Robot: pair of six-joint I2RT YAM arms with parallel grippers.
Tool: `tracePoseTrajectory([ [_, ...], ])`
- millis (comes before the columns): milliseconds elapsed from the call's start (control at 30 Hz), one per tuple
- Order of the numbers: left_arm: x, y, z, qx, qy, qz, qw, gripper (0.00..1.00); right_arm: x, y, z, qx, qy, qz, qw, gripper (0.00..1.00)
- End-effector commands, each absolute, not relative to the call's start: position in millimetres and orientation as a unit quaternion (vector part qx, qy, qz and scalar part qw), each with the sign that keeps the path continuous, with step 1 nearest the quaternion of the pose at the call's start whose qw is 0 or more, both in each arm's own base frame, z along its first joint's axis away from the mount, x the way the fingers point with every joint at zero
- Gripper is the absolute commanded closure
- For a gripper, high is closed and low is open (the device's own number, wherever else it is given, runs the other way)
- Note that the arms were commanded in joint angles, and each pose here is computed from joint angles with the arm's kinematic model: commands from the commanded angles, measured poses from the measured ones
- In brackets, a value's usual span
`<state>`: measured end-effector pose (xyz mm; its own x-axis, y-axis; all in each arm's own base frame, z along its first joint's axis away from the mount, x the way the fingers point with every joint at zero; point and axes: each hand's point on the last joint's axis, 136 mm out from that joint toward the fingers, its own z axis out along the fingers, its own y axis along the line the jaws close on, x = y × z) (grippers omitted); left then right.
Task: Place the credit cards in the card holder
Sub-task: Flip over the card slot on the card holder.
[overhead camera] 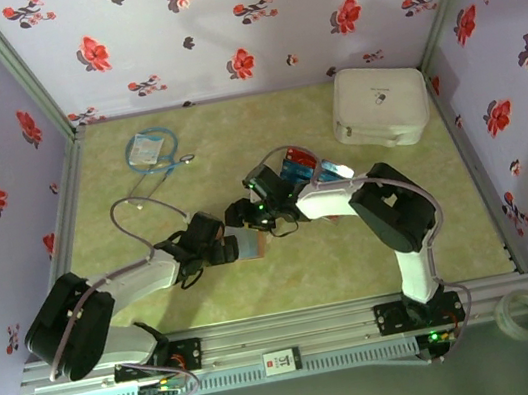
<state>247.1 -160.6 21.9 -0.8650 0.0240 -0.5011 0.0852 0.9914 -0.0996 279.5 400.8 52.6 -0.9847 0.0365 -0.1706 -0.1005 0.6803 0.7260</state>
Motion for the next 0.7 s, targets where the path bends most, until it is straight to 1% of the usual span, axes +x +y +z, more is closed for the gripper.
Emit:
tracePoseTrajectory([
  [0, 241.0, -151.3, 17.5, 0.02, 0.967, -0.051, 0.25, 0.0, 277.4, 409.8, 53.2, -0.02, 0.907, 0.414, 0.077, 0.41],
  [400, 254.7, -156.2, 82.5, -0.005, 0.94, -0.106, 0.325, 0.0, 274.3, 419.9, 80.9, -0.023, 0.893, 0.442, 0.082, 0.42],
  [533, 259.6, -143.5, 110.2, -0.036, 0.924, -0.113, 0.363, 0.0, 270.0, 428.0, 94.0, -0.031, 0.887, 0.453, 0.085, 0.42],
  [667, 264.2, -126.5, 130.0, -0.074, 0.912, -0.118, 0.385, 0.0, 267.0, 437.1, 106.7, -0.037, 0.882, 0.462, 0.089, 0.42],
])
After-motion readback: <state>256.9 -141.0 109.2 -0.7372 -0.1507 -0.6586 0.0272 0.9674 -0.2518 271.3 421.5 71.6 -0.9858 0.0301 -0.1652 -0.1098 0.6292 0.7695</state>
